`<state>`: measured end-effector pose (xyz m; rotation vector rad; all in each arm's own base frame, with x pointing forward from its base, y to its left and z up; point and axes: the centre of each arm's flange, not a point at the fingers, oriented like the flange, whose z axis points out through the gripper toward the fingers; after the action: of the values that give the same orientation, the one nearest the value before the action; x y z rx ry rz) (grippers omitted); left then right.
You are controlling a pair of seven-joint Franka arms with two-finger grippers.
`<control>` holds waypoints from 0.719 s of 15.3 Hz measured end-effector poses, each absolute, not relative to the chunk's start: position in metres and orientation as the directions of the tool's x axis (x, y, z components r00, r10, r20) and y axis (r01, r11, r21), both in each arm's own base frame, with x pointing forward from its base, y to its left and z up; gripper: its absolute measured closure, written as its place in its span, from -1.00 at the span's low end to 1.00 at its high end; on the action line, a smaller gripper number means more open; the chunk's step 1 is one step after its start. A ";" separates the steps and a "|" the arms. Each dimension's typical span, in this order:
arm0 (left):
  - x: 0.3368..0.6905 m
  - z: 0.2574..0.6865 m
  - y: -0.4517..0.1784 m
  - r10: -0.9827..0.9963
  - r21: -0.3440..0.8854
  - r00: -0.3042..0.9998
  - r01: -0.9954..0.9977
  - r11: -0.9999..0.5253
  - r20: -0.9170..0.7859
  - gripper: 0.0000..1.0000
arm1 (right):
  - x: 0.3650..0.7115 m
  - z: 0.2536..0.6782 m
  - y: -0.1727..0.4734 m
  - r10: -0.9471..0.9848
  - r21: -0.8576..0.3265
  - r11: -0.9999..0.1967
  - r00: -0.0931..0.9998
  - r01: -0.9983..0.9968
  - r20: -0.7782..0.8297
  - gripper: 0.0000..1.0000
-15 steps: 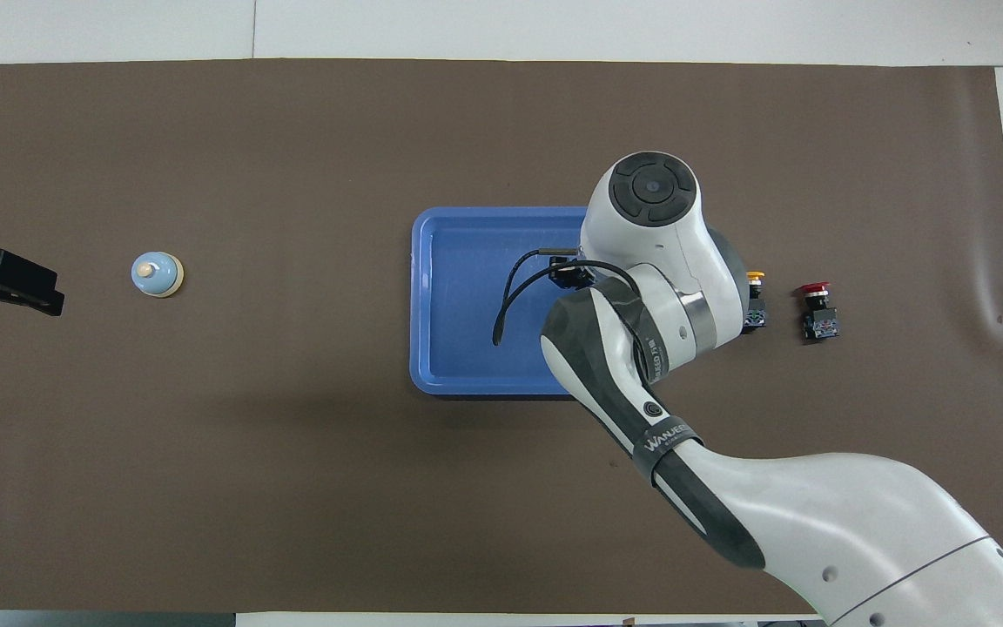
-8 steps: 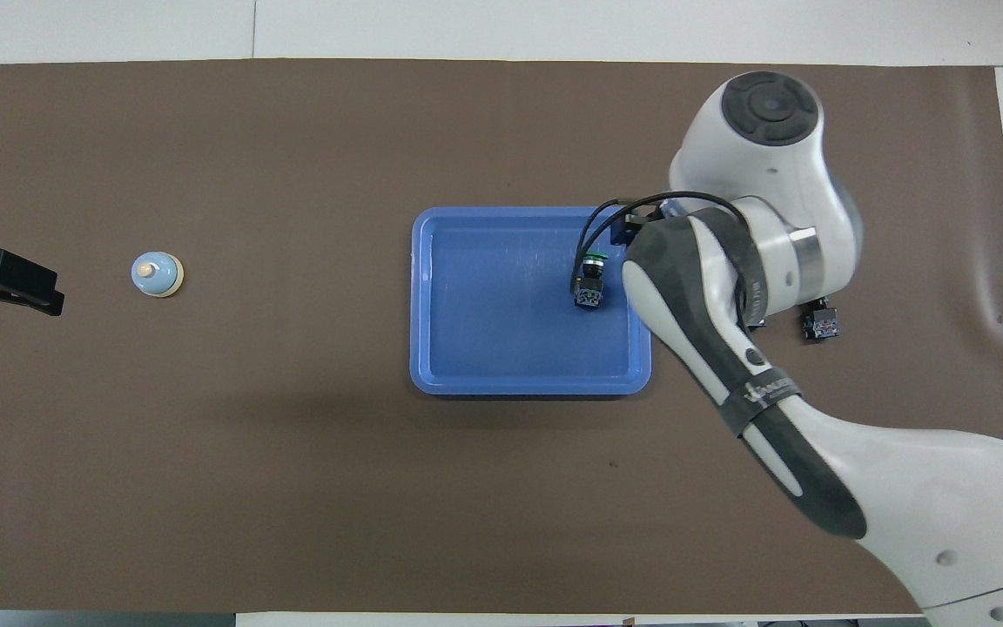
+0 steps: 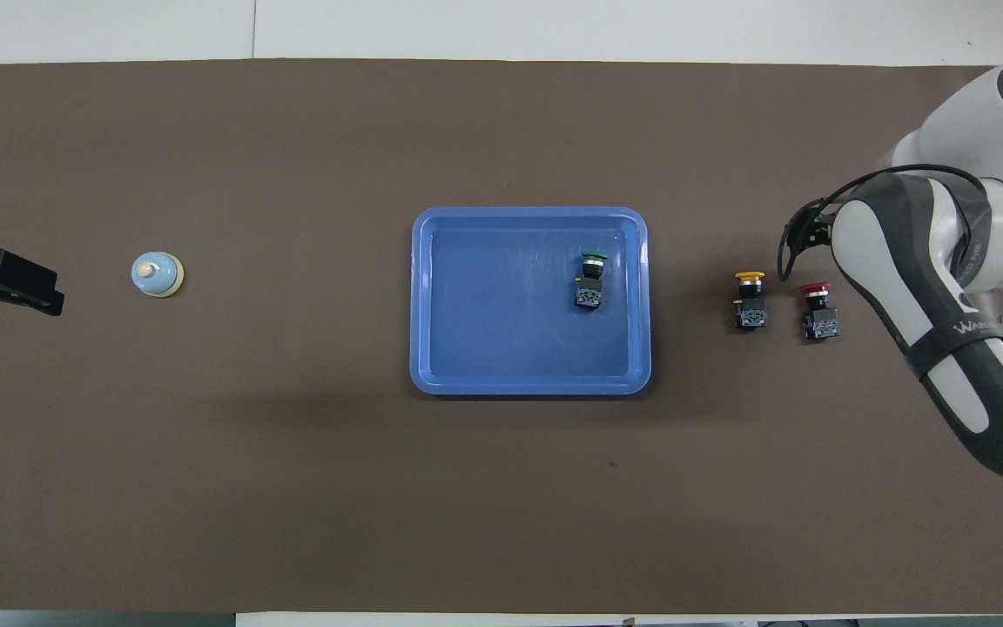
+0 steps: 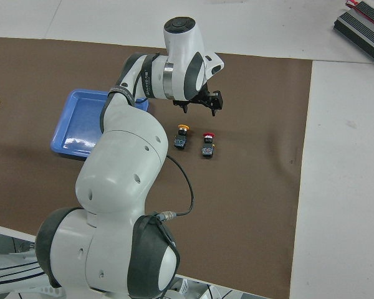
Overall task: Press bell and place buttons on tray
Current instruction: 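Grasp the red-capped button with the right gripper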
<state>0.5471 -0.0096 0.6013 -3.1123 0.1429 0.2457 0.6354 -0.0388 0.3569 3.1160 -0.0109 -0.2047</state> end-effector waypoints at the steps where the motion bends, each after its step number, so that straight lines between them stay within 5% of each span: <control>1: 0.547 0.601 -0.010 -0.090 -0.009 0.983 -0.092 -0.996 -0.157 -1.00 | 0.628 0.348 -0.047 -0.003 0.016 -1.000 0.991 -0.001 -0.132 -1.00; 11: 0.547 0.601 -0.010 -0.090 -0.009 0.983 -0.092 -0.996 -0.157 -1.00 | 0.581 0.304 -0.034 0.034 0.008 -0.999 0.993 0.035 -0.116 -1.00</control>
<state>0.5471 -0.0096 0.6013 -3.1123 0.1429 0.2457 0.5806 -0.0344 0.3039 3.1259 0.0547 -0.1810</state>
